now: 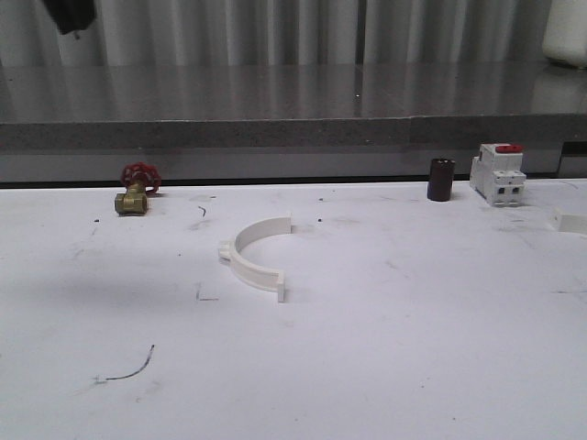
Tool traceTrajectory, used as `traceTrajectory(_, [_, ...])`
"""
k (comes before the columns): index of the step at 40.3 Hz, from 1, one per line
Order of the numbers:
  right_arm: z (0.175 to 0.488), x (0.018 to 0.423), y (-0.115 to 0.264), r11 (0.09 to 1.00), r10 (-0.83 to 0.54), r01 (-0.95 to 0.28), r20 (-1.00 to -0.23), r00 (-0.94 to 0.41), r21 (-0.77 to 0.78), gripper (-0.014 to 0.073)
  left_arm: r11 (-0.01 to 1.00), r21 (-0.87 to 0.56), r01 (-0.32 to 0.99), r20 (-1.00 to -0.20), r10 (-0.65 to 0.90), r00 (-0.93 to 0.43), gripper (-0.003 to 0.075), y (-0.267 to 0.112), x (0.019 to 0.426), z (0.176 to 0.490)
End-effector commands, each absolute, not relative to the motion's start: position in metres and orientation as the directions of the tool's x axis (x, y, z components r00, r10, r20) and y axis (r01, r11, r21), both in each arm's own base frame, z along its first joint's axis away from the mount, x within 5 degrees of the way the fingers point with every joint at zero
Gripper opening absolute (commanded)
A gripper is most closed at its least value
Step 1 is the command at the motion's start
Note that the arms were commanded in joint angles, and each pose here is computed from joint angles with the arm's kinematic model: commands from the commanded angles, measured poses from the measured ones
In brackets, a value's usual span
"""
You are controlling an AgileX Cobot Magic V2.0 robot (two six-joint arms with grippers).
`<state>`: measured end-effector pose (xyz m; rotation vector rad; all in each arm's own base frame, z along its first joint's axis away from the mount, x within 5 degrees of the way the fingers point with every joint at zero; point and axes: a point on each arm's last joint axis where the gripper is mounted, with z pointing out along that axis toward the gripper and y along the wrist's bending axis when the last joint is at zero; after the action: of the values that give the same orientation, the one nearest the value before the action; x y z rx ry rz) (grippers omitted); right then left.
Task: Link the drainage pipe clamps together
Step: 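Open the left gripper and lift it away from the clamp half, then lower the right gripper onto the other white clamp half's tab and close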
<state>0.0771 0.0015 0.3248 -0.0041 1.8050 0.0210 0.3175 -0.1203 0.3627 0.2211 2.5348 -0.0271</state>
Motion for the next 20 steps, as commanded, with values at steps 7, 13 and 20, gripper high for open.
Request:
traceTrajectory(7, [0.342, 0.079, 0.001, 1.000, 0.002, -0.007, -0.991, -0.136, 0.003, 0.0651, 0.988, 0.007, 0.153, -0.722, 0.111, -0.683, -0.0020, -0.075, 0.248, 0.359])
traceTrajectory(13, [0.342, 0.079, 0.001, 1.000, 0.002, -0.007, -0.991, -0.136, 0.003, 0.0651, 0.989, 0.044, 0.140, -0.739, 0.126, -0.661, -0.0020, -0.054, 0.211, 0.336])
traceTrajectory(20, [0.342, 0.079, 0.001, 1.000, 0.002, -0.007, -0.991, -0.136, 0.003, 0.0651, 0.984, 0.049, 0.171, -0.843, 0.133, -0.522, -0.0020, -0.039, 0.164, 0.323])
